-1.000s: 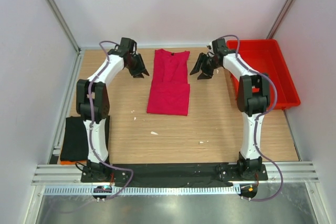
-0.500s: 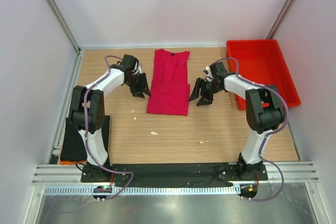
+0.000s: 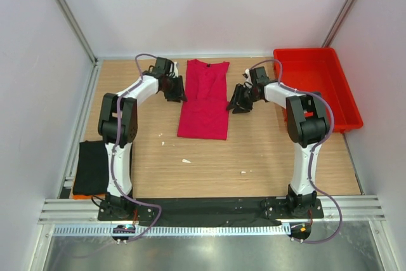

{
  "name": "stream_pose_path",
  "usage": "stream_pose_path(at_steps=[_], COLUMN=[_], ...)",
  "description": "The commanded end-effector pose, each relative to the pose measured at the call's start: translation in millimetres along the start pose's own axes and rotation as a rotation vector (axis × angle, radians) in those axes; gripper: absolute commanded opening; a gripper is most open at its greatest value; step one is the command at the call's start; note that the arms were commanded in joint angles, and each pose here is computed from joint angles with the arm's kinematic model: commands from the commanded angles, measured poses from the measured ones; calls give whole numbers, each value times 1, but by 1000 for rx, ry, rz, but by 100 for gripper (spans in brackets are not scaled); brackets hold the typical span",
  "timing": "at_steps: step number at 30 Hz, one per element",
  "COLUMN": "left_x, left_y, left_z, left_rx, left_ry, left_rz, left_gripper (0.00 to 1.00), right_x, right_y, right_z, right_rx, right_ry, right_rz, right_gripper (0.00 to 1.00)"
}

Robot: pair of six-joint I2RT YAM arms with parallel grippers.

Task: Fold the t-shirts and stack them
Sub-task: Fold the tshirt

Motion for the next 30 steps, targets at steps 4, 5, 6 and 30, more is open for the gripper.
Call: stream_pose_path(at_steps=[4, 5, 6, 30], left_x=[19, 17, 17, 15], left_y=[7, 9, 10, 19], left_z=[-1, 0, -1, -10], left_rx=[42, 42, 39, -5], left_ry=[46, 36, 35, 53], left_rz=[-58, -52, -52, 16], left_gripper=[37, 37, 37, 2], right_x=[34, 38, 38, 60], right_y=[3, 3, 6, 7], right_z=[11, 13, 11, 29], right_rx=[17, 21, 20, 78], right_ry=[-41, -37, -30, 4], right_rz=[-85, -90, -87, -108], right_gripper=[40, 38, 38, 13])
Point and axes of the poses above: each gripper's point midway between its finger pads, its own y axis out along the fingers, its own z axis along the line the jaws close on, x = y × z, the point moved 3 cm from there along -y, back along the fingers, and after that the axes turned 4 degrees about -y, right-handed, at the moved point
